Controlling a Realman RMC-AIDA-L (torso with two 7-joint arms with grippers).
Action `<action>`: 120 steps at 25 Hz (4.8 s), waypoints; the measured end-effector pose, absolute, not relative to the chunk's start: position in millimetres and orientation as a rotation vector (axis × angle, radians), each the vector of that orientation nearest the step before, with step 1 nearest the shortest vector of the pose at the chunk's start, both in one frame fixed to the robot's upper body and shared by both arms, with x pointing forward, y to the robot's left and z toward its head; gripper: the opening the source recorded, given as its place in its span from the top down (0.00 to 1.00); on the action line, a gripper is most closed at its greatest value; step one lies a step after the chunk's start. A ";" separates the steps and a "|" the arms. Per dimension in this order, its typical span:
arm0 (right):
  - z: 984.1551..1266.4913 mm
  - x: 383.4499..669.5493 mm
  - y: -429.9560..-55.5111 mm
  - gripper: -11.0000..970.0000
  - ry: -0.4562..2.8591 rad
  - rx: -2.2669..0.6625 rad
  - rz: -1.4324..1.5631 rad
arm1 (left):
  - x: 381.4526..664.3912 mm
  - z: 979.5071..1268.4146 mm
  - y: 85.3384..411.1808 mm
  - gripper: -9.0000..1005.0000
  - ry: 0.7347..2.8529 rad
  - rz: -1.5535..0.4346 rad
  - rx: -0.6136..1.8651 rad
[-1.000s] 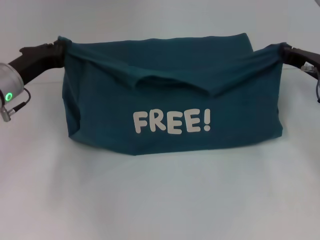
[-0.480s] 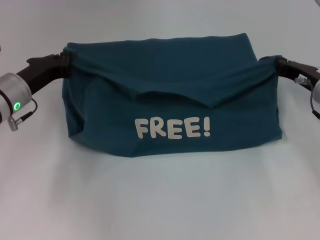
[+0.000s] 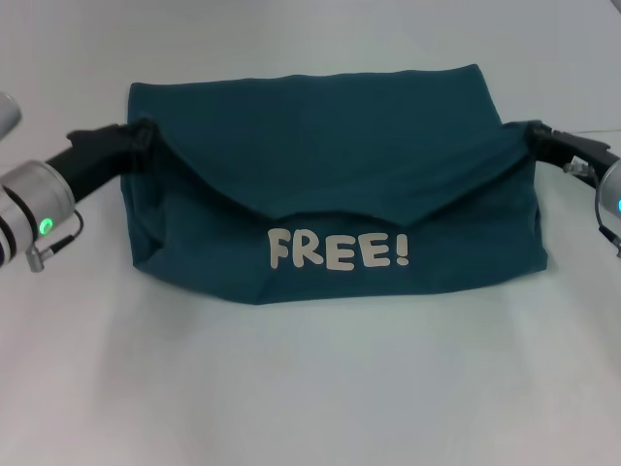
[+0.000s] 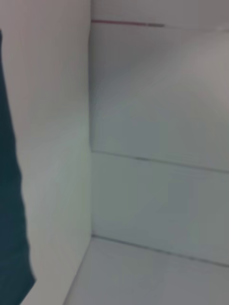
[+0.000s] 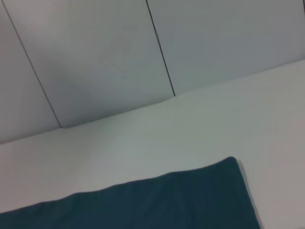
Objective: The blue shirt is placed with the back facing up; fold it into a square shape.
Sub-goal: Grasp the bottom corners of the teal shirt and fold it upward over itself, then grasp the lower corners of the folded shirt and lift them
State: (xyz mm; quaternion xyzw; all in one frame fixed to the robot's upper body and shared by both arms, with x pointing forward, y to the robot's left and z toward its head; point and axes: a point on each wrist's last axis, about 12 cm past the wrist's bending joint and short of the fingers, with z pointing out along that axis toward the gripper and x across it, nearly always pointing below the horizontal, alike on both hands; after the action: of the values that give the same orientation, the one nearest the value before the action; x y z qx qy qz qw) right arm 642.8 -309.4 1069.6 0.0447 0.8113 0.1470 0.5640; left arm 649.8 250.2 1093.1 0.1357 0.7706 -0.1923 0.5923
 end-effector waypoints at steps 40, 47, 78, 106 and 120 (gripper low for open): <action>1098.4 576.2 -392.1 0.38 2.070 0.058 0.793 | 579.5 1075.9 316.6 0.12 1.940 -0.529 0.267; 1110.3 583.8 -386.5 0.38 2.213 0.034 0.836 | 577.4 1066.5 306.4 0.13 1.999 -0.520 0.365; 1106.9 582.2 -381.9 0.41 2.219 0.106 0.886 | 593.0 1052.4 256.0 0.13 2.057 -0.366 0.769; 1102.7 575.7 -387.9 0.44 2.207 0.141 0.882 | 594.1 1058.5 252.2 0.77 2.045 -0.374 0.808; 1093.8 567.6 -396.0 0.45 2.309 0.150 0.822 | 595.2 1066.6 254.3 0.97 2.035 -0.388 0.822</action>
State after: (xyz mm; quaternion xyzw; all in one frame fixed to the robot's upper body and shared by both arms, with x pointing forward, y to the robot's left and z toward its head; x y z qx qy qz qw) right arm 567.6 -396.0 1093.8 0.0575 0.8856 0.3153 0.3362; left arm 595.2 254.3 1066.6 0.3310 0.8197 -0.1563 0.4406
